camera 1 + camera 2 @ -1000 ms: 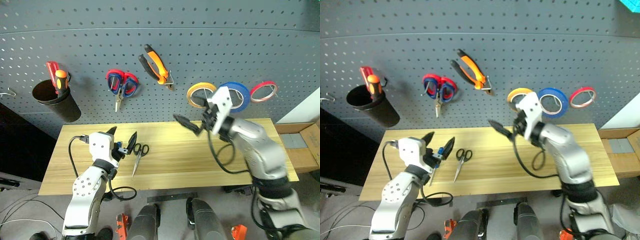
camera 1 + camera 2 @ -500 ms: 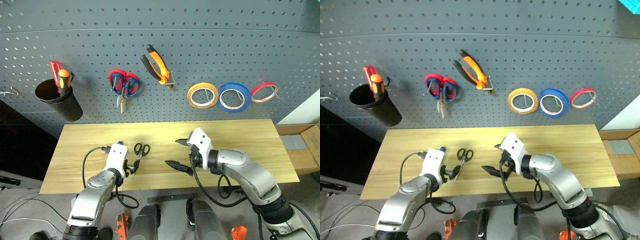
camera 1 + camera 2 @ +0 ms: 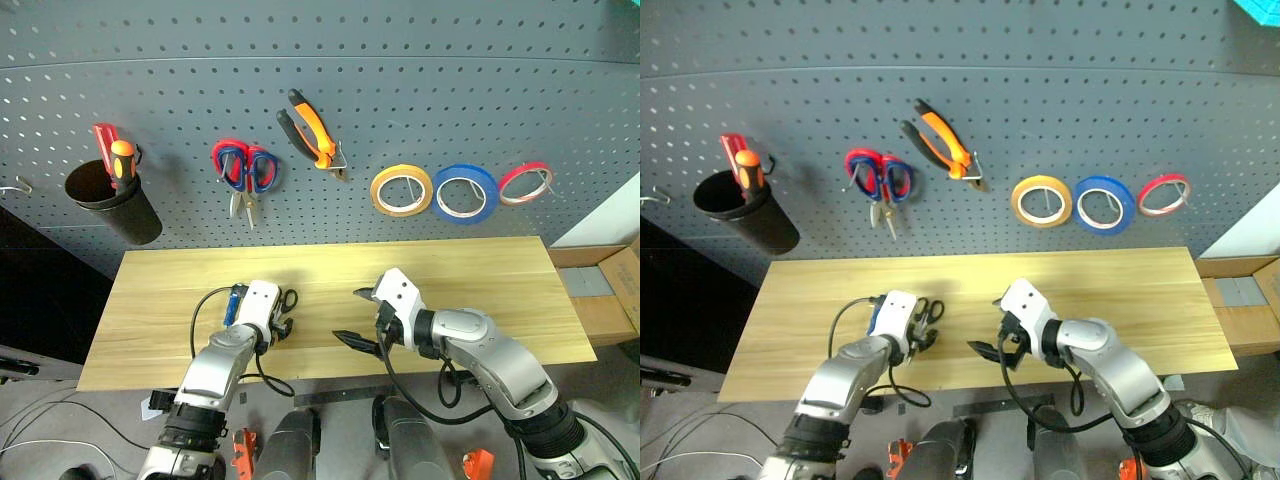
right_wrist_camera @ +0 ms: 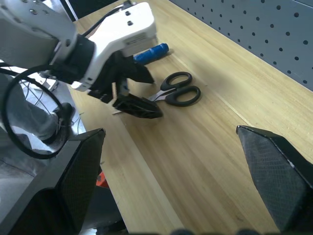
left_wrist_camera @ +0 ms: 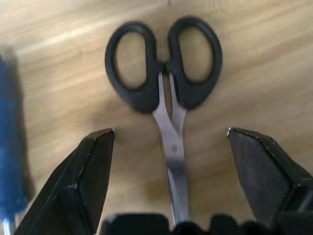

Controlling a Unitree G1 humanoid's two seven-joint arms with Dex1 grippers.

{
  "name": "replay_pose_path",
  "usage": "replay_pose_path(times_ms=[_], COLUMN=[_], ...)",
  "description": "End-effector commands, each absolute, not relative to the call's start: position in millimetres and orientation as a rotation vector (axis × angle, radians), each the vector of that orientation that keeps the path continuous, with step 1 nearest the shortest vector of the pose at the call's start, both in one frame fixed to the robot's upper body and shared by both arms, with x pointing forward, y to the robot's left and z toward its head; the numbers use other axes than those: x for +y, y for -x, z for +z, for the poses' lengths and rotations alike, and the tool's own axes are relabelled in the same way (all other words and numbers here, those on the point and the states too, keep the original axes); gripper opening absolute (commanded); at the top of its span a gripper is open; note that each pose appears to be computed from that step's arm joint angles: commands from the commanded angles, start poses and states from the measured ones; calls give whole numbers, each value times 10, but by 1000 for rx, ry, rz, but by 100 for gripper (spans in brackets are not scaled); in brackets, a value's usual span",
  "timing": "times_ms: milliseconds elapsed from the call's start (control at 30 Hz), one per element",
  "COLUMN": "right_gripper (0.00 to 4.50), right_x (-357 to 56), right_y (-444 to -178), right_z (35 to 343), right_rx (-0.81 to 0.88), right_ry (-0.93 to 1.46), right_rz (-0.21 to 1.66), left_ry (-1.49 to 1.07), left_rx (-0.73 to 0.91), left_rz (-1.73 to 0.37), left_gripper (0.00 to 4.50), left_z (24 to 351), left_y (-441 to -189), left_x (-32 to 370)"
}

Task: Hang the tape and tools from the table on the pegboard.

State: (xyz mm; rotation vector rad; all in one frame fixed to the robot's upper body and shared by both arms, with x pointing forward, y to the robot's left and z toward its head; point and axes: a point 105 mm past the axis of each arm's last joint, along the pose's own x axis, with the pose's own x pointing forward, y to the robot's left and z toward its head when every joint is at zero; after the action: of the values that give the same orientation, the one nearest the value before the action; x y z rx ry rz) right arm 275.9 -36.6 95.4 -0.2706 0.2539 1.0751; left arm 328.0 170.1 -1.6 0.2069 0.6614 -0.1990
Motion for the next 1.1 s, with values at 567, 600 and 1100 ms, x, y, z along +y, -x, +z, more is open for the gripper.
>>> replay_pose_path(times_ms=[567,600,1100], right_gripper=[450,450,450], right_x=[-405,-403,-224], right_y=[-2975,-2995,-3005], right_z=[1188,1219,1764], right_rx=[167,157,-112], right_ry=[296,295,223], right_rz=[1034,1035,1230], left_ry=[-191,-191,-308], left_rx=[497,450,-381], left_rz=[-185,-191,-189], left_gripper=[9,9,9], left_z=[247,314,1591], left_y=[-3178,-3187,-2719], left_x=[1831,1822,1582])
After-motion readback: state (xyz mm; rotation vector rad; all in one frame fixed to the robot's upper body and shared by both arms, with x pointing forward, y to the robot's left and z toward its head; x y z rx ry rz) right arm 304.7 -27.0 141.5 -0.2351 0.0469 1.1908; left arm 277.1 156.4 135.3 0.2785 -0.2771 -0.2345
